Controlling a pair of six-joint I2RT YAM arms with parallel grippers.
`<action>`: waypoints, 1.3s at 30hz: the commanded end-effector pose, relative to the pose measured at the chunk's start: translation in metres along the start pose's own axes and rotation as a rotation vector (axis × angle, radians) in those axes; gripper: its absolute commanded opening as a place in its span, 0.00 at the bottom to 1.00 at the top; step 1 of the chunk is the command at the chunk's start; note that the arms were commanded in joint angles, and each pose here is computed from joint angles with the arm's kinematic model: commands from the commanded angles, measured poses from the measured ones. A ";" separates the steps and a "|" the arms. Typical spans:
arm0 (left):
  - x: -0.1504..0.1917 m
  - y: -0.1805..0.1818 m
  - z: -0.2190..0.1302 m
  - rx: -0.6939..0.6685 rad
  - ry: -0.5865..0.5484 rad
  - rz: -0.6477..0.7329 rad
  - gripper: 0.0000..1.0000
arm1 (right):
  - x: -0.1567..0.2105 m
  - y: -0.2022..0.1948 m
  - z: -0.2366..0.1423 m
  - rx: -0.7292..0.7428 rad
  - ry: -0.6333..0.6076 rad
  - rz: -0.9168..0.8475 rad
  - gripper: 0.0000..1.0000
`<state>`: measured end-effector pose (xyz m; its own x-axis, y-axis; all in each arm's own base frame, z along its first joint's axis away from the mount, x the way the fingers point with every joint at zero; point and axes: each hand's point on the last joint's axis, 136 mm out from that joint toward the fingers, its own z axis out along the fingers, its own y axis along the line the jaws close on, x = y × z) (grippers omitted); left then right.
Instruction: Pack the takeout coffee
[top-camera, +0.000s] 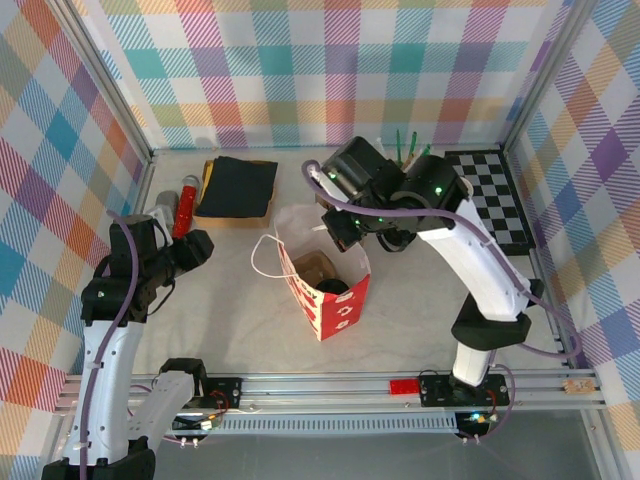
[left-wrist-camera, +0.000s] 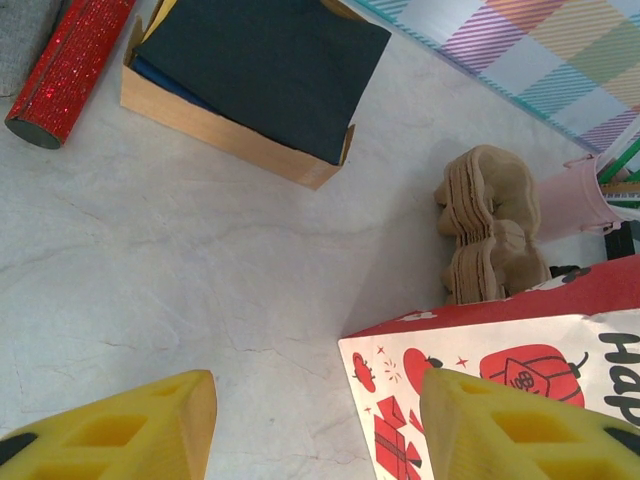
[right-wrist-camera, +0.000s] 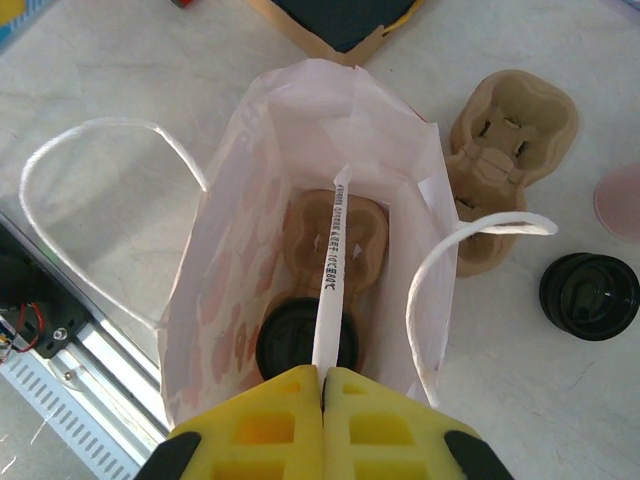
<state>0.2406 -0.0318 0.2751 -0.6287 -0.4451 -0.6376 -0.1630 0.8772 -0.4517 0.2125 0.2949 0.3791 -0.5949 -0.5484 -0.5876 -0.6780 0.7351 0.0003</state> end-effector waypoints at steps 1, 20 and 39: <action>0.005 0.004 0.000 -0.004 0.013 0.003 0.56 | 0.019 -0.008 0.007 0.062 0.099 -0.020 0.00; 0.008 0.005 0.001 0.000 0.018 0.002 0.55 | 0.019 -0.012 0.063 0.166 0.213 -0.055 0.00; 0.016 0.008 -0.001 -0.002 0.026 0.000 0.54 | 0.024 -0.001 0.104 0.123 0.306 -0.060 0.00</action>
<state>0.2342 -0.0326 0.2679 -0.6334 -0.4417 -0.6354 -0.1592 0.8779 -0.4516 0.2537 0.3366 0.2899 -0.6517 -0.6438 -0.4009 -0.6551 0.7442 -0.1302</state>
